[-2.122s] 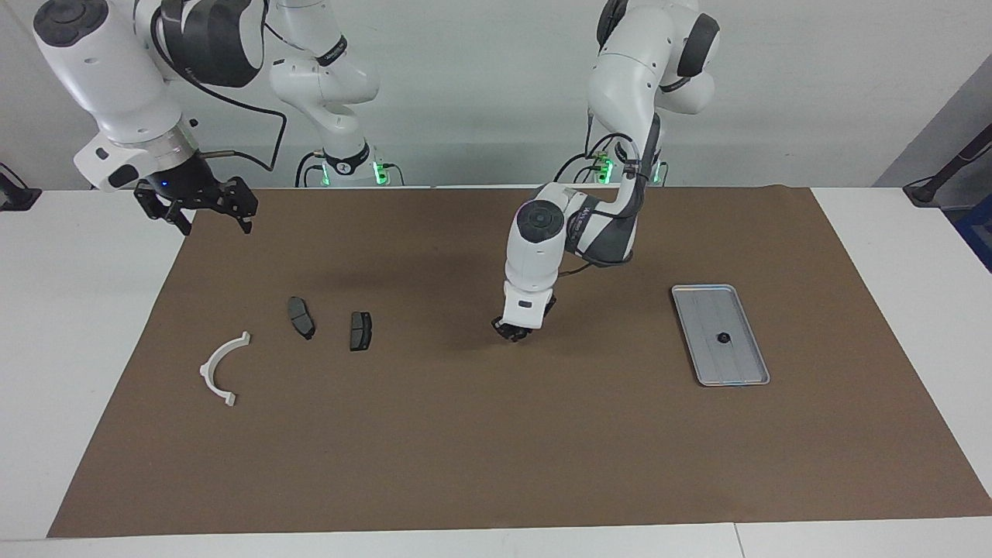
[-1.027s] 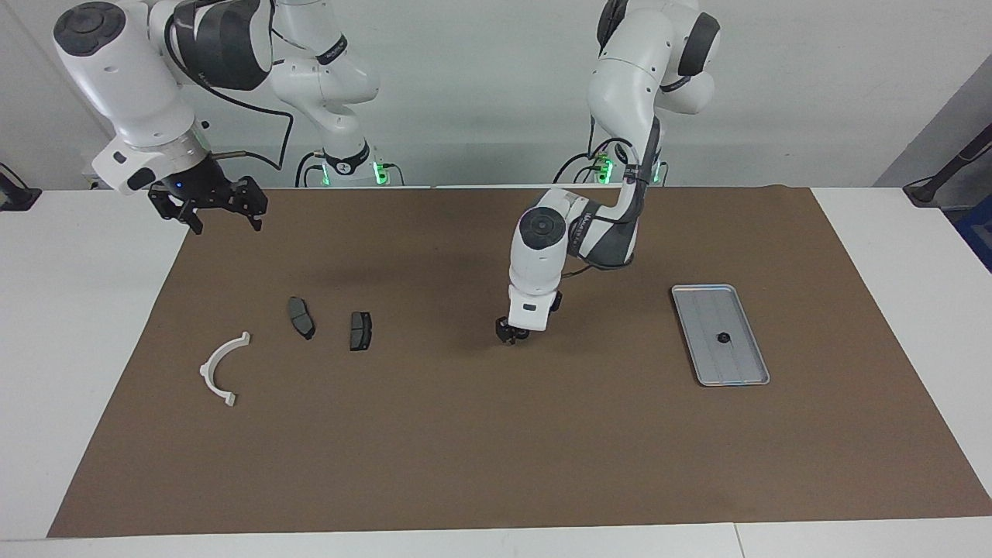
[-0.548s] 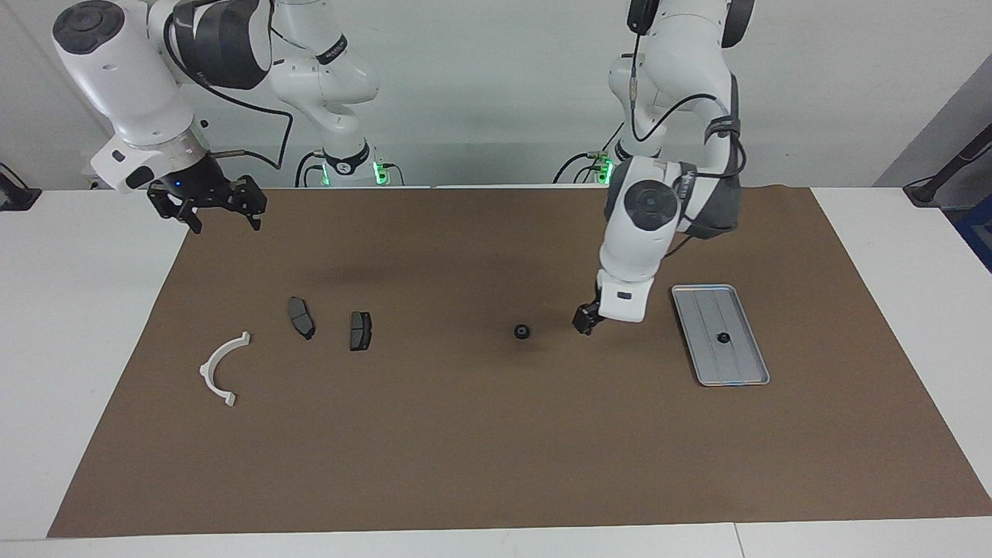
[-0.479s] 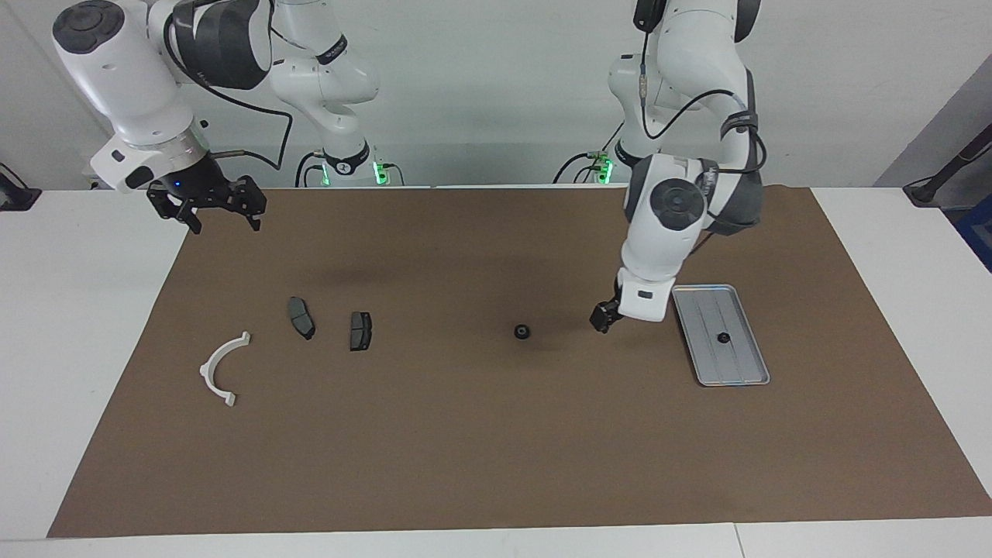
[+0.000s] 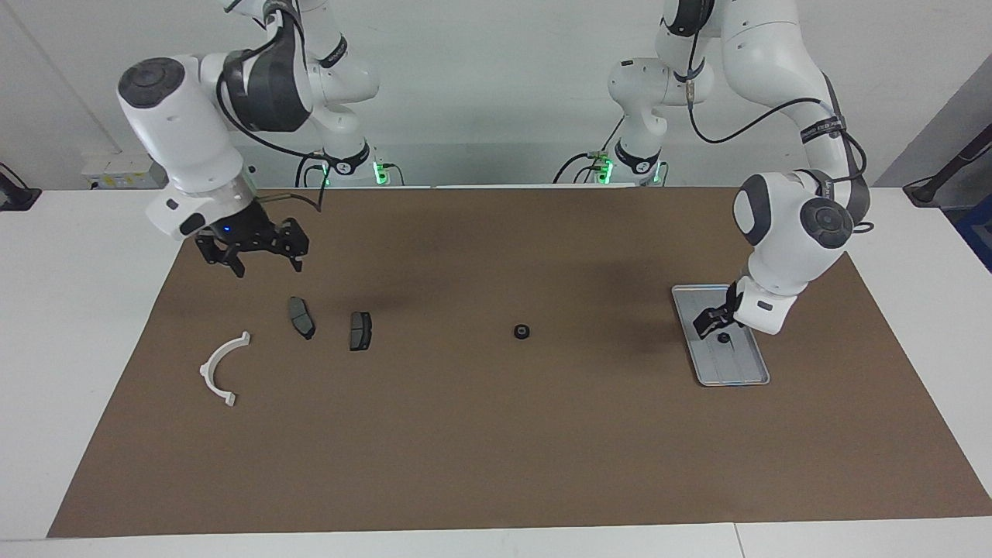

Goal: Place bearing gear from tray to pile

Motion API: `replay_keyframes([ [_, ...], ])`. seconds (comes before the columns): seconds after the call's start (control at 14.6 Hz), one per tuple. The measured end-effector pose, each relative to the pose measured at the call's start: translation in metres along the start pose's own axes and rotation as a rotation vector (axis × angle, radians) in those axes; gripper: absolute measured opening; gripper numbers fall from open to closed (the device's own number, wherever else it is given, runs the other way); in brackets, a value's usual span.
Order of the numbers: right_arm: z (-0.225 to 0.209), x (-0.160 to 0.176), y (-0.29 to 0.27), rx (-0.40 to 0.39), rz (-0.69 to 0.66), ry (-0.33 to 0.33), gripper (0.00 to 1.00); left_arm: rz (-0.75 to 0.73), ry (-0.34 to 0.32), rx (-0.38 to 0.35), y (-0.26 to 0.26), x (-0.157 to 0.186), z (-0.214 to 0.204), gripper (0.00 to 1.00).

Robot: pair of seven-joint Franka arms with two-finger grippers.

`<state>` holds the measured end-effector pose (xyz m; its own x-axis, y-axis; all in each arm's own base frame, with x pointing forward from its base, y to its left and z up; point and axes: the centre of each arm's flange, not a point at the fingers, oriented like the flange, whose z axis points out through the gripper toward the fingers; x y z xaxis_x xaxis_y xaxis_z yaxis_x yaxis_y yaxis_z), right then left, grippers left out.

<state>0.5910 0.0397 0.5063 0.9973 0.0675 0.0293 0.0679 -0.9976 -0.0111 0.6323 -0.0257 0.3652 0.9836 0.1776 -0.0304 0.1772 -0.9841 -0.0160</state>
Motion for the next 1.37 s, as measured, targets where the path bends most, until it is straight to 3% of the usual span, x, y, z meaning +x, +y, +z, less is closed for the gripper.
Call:
replay_keyframes([
  [0.07, 0.012, 0.008, -0.023, -0.001, -0.001, 0.003, 1.00, 0.016, 0.014, -0.003, -0.006, -0.001, 0.010, 0.82],
  [0.34, 0.078, 0.018, -0.123, 0.010, -0.038, -0.055, 1.00, 0.086, 0.030, -0.006, -0.031, -0.003, 0.031, 0.80],
  [0.55, 0.110, 0.013, -0.164, 0.036, 0.003, -0.103, 1.00, 0.090, 0.035, -0.007, -0.034, -0.006, 0.040, 0.70],
  [0.96, 0.117, -0.008, -0.251, 0.057, 0.180, -0.018, 1.00, 0.093, 0.039, -0.008, -0.036, -0.017, 0.063, 0.70],
  [1.37, 0.138, -0.032, -0.320, 0.041, 0.223, -0.005, 1.00, 0.076, 0.026, -0.007, -0.047, -0.020, 0.070, 0.70],
])
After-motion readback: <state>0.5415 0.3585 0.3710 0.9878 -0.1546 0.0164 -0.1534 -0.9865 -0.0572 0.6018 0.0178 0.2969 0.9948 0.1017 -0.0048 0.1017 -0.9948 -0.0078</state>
